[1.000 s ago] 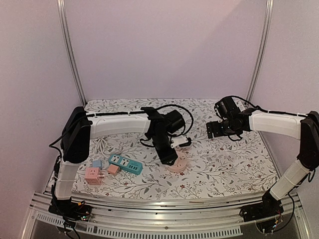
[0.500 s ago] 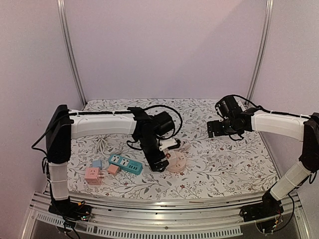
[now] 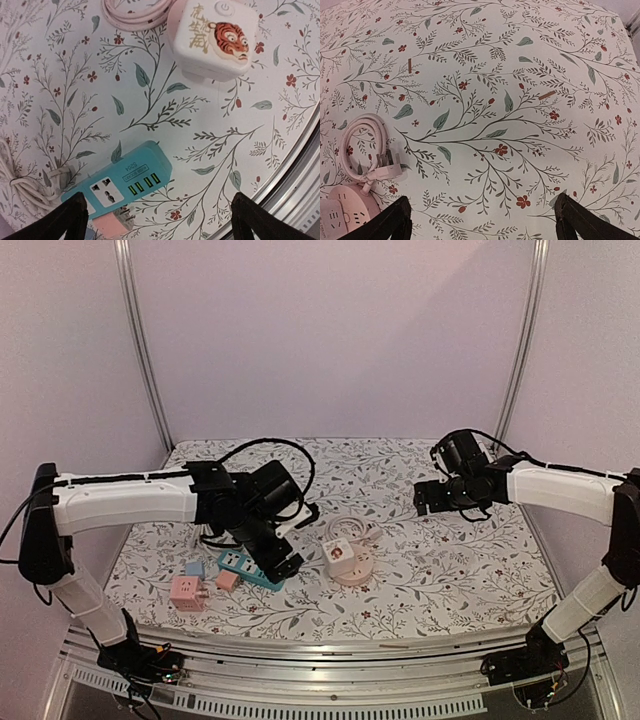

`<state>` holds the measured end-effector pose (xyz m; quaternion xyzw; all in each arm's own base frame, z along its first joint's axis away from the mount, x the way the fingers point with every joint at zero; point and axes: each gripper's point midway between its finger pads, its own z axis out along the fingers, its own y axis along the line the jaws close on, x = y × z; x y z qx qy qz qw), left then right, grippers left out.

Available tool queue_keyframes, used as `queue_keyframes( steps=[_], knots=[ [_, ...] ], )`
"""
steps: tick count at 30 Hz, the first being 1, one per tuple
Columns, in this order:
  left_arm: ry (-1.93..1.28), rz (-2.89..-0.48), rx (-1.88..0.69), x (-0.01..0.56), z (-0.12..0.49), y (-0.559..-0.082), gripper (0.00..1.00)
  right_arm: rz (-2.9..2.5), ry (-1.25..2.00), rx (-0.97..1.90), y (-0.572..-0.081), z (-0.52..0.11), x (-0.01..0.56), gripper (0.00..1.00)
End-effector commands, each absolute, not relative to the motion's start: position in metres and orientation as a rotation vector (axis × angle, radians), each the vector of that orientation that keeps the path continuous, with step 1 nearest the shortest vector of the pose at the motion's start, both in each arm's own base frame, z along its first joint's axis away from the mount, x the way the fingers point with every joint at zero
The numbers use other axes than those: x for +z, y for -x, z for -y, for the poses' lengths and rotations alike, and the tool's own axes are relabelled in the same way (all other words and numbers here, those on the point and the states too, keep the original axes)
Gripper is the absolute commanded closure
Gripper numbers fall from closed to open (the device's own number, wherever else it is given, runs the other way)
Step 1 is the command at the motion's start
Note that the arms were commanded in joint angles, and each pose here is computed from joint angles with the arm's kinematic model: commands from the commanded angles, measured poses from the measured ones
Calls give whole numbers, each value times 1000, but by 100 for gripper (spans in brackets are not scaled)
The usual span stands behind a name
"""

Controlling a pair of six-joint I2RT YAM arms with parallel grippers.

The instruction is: Insert the plug

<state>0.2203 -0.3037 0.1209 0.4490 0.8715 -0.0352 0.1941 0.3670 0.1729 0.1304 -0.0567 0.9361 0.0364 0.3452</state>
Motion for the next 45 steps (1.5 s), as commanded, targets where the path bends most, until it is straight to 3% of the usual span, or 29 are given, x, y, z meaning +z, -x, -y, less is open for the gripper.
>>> queue_keyframes(
  steps=[1, 22, 41, 45],
  knots=[
    [-1047, -2474, -26, 120, 282, -224, 1, -2407, 138, 169, -363, -179, 141, 2],
    [-371, -2745, 79, 70, 176, -203, 18, -2410, 211, 213, -353, -209, 143, 2],
    [-224, -2826, 70, 44, 153, -201, 31, -2420, 238, 210, -351, -212, 140, 3],
    [-222, -2835, 58, 40, 153, -200, 38, -2422, 238, 211, -351, -213, 139, 3]
  ],
)
